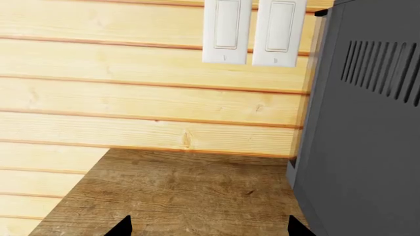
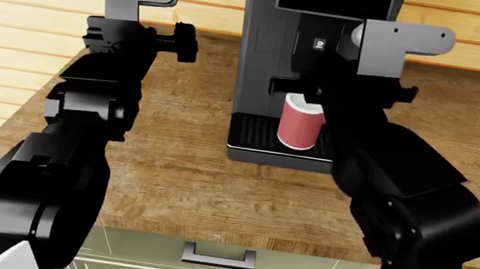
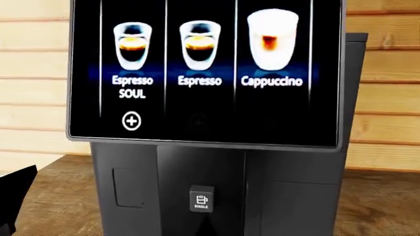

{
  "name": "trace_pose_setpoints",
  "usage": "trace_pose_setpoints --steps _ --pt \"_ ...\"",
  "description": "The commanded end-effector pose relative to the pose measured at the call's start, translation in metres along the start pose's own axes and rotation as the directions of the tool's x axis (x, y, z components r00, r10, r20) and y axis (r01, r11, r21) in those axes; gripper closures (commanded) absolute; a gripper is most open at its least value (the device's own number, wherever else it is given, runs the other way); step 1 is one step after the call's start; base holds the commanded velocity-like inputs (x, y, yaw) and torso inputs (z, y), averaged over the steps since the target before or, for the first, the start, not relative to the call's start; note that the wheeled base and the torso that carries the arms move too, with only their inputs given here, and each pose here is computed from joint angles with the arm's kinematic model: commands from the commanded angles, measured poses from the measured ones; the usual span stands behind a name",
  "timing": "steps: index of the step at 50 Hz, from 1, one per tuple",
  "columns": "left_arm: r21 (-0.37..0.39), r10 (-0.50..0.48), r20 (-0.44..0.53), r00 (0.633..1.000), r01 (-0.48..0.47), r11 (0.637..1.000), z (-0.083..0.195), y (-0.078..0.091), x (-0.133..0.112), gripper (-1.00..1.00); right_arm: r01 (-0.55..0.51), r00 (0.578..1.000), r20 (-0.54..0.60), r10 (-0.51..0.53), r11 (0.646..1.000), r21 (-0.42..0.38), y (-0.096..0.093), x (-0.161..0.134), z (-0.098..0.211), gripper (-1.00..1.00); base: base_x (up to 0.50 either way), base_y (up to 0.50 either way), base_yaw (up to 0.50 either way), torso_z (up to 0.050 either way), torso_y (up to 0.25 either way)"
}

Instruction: Pick the mug from the cabinet, place it under the coffee machine dispenser, and press the start button.

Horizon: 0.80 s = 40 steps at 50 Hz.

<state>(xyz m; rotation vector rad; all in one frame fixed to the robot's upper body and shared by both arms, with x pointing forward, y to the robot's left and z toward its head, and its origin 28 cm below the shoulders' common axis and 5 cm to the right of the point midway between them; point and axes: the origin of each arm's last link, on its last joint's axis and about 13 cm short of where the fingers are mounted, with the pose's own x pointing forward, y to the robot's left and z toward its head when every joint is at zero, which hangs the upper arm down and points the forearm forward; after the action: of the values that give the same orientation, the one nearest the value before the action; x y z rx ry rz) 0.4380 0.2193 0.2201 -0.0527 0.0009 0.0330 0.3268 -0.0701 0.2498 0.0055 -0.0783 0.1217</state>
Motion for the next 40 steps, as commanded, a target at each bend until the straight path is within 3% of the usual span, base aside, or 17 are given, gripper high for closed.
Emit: trace_pose_setpoints --steps 1,5,9,10,15,16,17,19,28,40 --pt "-0.001 0.001 0.000 1.000 -0.001 1.000 0.000 0.000 0.000 -1.00 -0.014 1.000 0.017 0.013 1.000 0.012 -0.002 -0.017 0.002 1.00 0.00 0.00 0.00 0.000 0.000" --pt "-0.007 0.003 0.016 1.000 -0.003 1.000 0.002 0.001 0.000 -1.00 -0.013 1.000 0.025 0.013 1.000 0.014 -0.003 -0.026 0.002 1.00 0.00 0.00 0.00 0.000 0.000" --pt "-0.072 -0.031 0.062 0.998 0.036 0.997 0.014 0.002 0.002 -1.00 -0.019 0.999 0.051 0.019 1.000 0.013 -0.006 -0.039 0.007 1.00 0.00 0.00 0.00 0.000 0.000" --pt "-0.088 -0.041 0.079 0.996 0.048 0.995 0.019 0.003 0.003 -1.00 -0.022 0.998 0.060 0.021 1.000 0.013 -0.006 -0.042 0.008 -1.00 0.00 0.00 0.00 0.000 0.000" --pt "-0.112 -0.088 0.119 0.989 0.102 0.988 0.035 0.000 0.000 -1.00 -0.033 0.996 0.086 0.030 0.999 0.025 -0.008 -0.057 0.008 -1.00 0.00 0.00 0.00 0.000 0.000" --pt "-0.110 -0.098 0.063 0.993 0.105 0.988 0.024 -0.002 -0.007 -1.00 -0.033 0.995 0.091 0.030 0.999 0.027 -0.008 -0.060 0.008 -1.00 0.00 0.00 0.00 0.000 0.000" --pt "-0.109 -0.103 0.067 0.992 0.110 0.988 0.026 -0.003 -0.014 -1.00 -0.034 0.995 0.095 0.031 0.999 0.030 -0.008 -0.062 0.008 -1.00 0.00 0.00 0.00 0.000 0.000" --pt "-0.088 -0.100 0.184 0.978 0.117 0.989 0.053 -0.002 -0.032 -1.00 -0.035 0.994 0.102 0.031 0.999 0.038 -0.009 -0.067 0.007 -1.00 0.00 0.00 0.00 0.000 0.000" --pt "-0.039 -0.111 0.261 0.959 0.126 0.991 0.060 0.002 -0.106 -1.00 -0.019 0.987 0.159 0.009 0.998 0.064 -0.014 -0.091 0.007 -1.00 0.00 0.00 0.00 0.000 0.000" --pt "0.014 -0.189 0.390 0.901 0.200 0.980 0.052 0.012 -0.196 -1.00 -0.013 0.984 0.180 0.004 0.999 0.047 -0.018 -0.127 0.003 -1.00 0.00 0.00 0.00 0.000 0.000"
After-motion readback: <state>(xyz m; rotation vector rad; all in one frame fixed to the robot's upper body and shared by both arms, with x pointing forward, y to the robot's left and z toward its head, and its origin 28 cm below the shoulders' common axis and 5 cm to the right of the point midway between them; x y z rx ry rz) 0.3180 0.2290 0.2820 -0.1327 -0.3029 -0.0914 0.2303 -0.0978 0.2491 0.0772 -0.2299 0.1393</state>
